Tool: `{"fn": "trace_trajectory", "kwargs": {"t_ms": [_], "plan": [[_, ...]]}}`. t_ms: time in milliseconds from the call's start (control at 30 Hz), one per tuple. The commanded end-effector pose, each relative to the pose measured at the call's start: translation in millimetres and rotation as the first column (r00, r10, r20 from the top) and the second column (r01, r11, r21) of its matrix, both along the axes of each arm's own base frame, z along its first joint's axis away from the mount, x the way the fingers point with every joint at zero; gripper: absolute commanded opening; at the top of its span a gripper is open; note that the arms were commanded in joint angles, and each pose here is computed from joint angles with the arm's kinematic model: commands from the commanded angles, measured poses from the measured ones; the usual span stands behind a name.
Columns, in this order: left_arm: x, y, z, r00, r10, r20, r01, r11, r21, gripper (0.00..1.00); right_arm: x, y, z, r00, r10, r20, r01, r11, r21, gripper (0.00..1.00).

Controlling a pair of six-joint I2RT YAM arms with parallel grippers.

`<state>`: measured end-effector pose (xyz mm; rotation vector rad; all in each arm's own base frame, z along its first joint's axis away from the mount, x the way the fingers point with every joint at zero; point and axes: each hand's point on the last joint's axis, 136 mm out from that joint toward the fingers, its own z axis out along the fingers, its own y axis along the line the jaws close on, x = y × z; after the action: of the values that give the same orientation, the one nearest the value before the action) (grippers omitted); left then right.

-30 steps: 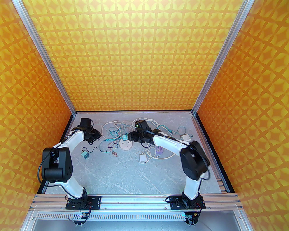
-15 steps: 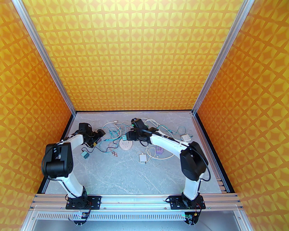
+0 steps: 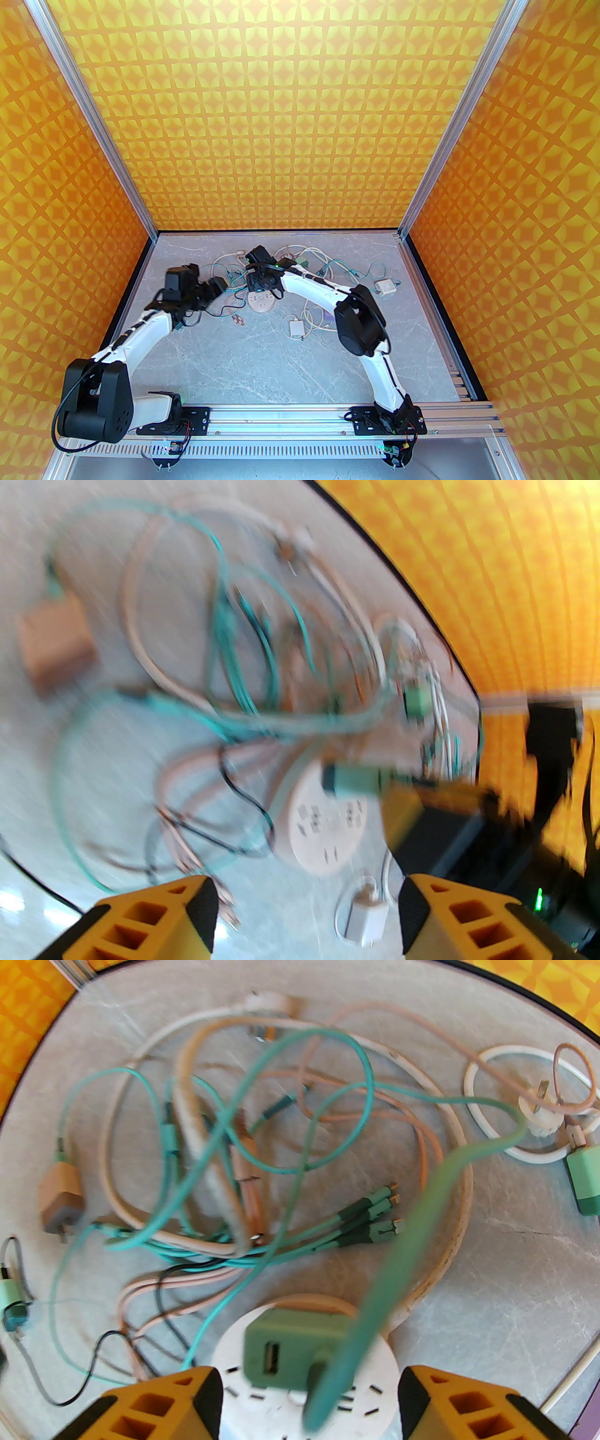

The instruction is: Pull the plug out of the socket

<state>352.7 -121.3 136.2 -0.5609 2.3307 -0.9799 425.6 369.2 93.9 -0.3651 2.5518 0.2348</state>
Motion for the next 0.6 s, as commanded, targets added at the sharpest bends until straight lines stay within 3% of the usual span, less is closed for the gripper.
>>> {"fn": "trace_trajectory", "kwargs": {"t_ms": [0, 100, 300, 567], "plan": [[-1.4, -11.0, 10.7, 0.999, 0.001, 0.045, 0.002, 0.998, -0.057, 0.64, 1.0, -2.0, -7.0, 1.0, -0.03, -0.001, 0.03, 0.998, -0.053, 0.65], [-7.1, -15.9, 0.8, 1.0, 0.005, 0.029, -0.003, 0.997, -0.082, 0.58, 3.2, 4.1, -11.8, 1.0, -0.027, 0.004, 0.027, 0.998, -0.062, 0.63], [-14.0, -26.3, -16.3, 1.0, 0.007, 0.002, -0.007, 0.992, -0.124, 0.15, 7.8, 6.9, -22.1, 0.999, -0.037, 0.009, 0.037, 0.994, -0.099, 0.61], [-4.4, -54.8, -34.2, 1.0, -0.007, -0.03, 0.001, 0.98, -0.197, 0.0, 12.5, 10.0, -30.2, 0.999, -0.031, 0.009, 0.032, 0.992, -0.123, 0.54]]}}
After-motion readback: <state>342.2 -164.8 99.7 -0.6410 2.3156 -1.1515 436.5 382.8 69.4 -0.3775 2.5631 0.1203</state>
